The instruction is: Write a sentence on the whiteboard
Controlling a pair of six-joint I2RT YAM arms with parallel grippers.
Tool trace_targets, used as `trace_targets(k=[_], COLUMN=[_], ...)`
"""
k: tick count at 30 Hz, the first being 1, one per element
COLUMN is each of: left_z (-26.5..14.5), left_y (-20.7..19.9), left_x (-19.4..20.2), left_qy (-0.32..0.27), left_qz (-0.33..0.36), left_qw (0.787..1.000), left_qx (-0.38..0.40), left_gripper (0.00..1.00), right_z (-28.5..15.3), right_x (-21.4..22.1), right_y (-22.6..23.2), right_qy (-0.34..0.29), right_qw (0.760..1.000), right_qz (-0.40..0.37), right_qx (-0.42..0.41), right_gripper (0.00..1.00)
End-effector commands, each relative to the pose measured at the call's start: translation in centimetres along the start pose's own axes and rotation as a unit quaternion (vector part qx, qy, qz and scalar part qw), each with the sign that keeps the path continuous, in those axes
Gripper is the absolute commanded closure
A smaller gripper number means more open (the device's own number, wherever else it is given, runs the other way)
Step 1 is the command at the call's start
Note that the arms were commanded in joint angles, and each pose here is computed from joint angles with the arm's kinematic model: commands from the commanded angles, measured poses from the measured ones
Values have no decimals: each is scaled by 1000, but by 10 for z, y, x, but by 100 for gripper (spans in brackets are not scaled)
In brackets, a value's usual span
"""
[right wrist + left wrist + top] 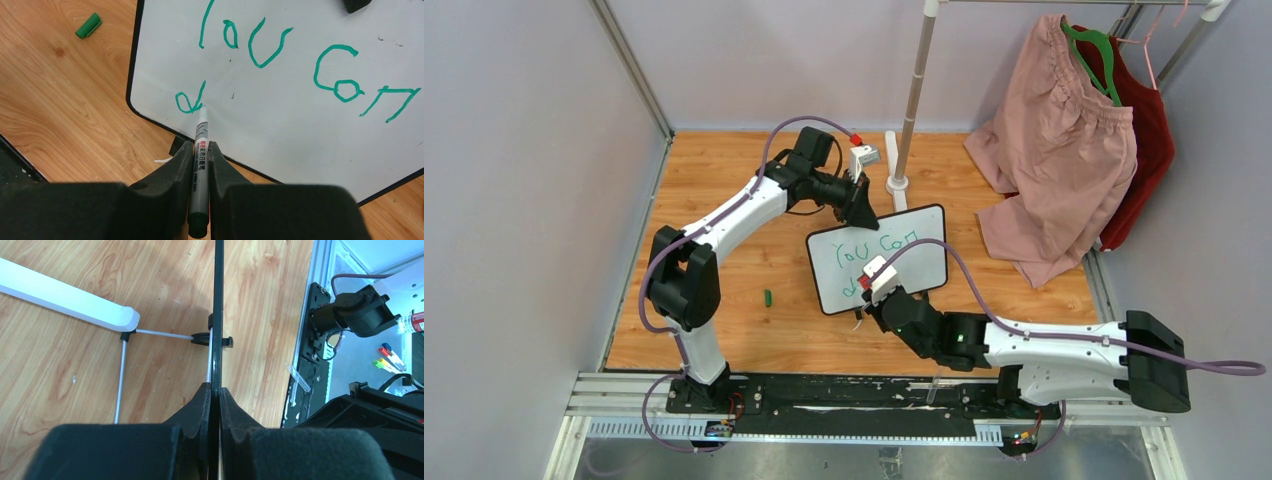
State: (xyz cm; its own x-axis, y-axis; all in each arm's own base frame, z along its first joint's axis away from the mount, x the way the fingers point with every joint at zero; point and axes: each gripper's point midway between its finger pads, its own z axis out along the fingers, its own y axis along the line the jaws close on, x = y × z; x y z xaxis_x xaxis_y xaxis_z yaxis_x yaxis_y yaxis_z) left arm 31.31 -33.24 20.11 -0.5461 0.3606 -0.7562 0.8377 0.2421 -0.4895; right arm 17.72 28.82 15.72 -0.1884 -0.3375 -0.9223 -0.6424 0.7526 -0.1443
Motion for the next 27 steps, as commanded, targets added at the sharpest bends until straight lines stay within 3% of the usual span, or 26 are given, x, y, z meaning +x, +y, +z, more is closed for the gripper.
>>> trace_targets(k=[1,27], left_z=[-6,-9], left_y=[-10,-13], left_x=[-8,-11], left_qy=[-11,-14], left_qz=[11,13], left_qw=[1000,1000], left_qx=[-1,0], left_gripper=[100,100], right_z=[5,12], right_x=[1,24], right_y=[-4,-9], right_qy=[3,44], right_qw=[1000,998], right_qz=[0,-3], right_qx=[15,38], right_gripper=[100,100])
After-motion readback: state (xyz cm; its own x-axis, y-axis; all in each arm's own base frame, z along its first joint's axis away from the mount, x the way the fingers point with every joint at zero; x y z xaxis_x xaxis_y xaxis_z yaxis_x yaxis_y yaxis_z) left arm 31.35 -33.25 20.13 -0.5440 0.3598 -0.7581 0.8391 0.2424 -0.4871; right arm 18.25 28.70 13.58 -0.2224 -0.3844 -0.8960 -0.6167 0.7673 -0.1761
